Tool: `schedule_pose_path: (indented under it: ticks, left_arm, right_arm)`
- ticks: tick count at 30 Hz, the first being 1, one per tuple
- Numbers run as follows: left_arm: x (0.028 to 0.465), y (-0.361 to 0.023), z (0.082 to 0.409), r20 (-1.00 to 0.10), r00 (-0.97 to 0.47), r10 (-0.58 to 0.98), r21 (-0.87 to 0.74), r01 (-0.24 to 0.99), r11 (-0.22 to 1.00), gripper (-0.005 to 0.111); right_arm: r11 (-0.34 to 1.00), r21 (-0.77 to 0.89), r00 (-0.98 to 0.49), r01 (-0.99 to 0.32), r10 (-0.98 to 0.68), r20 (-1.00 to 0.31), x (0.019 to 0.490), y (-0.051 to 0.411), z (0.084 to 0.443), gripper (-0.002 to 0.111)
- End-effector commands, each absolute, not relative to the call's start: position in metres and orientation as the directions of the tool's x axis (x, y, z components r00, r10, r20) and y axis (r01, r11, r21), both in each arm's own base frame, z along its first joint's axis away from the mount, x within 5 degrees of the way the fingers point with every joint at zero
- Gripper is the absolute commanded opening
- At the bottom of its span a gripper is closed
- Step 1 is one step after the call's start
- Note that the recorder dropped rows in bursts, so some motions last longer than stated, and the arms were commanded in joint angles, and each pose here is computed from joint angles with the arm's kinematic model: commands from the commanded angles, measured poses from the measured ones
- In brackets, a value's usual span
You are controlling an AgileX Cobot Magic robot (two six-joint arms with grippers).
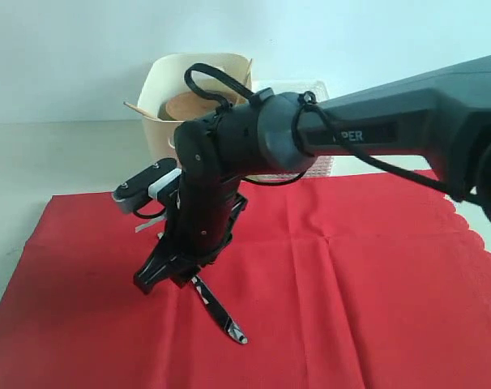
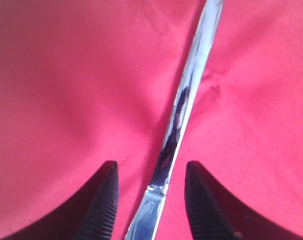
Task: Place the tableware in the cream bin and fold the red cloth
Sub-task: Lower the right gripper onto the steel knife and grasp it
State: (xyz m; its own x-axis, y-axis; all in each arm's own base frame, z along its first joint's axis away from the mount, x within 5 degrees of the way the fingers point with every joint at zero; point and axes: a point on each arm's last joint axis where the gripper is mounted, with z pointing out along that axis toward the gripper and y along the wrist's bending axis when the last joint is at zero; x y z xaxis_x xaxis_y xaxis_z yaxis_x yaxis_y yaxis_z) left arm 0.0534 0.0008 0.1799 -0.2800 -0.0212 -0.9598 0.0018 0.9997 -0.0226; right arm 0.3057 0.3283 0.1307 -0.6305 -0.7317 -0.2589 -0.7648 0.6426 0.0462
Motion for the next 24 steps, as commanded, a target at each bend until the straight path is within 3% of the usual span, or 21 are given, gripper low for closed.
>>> schedule_pose_path:
  ticks: [1, 15, 24]
  left_arm:
    - [0.053, 0.001, 0.181, -0.964, -0.265, -0.021, -0.022, 0.002, 1.000, 0.000]
    - [0.053, 0.001, 0.181, -0.964, -0.265, -0.021, -0.022, 0.002, 1.000, 0.000]
    - [0.053, 0.001, 0.181, -0.964, -0.265, -0.021, -0.022, 0.002, 1.000, 0.000]
  right_arm:
    - [0.653, 0.029, -0.638, -0.757, -0.730, -0.245, 0.310, 0.330, 0.126, 0.042]
    - [0.651, 0.022, -0.640, -0.759, -0.740, -0.206, 0.311, 0.330, 0.106, 0.039]
    - [0.648, 0.019, -0.636, -0.762, -0.742, -0.211, 0.312, 0.331, 0.104, 0.000]
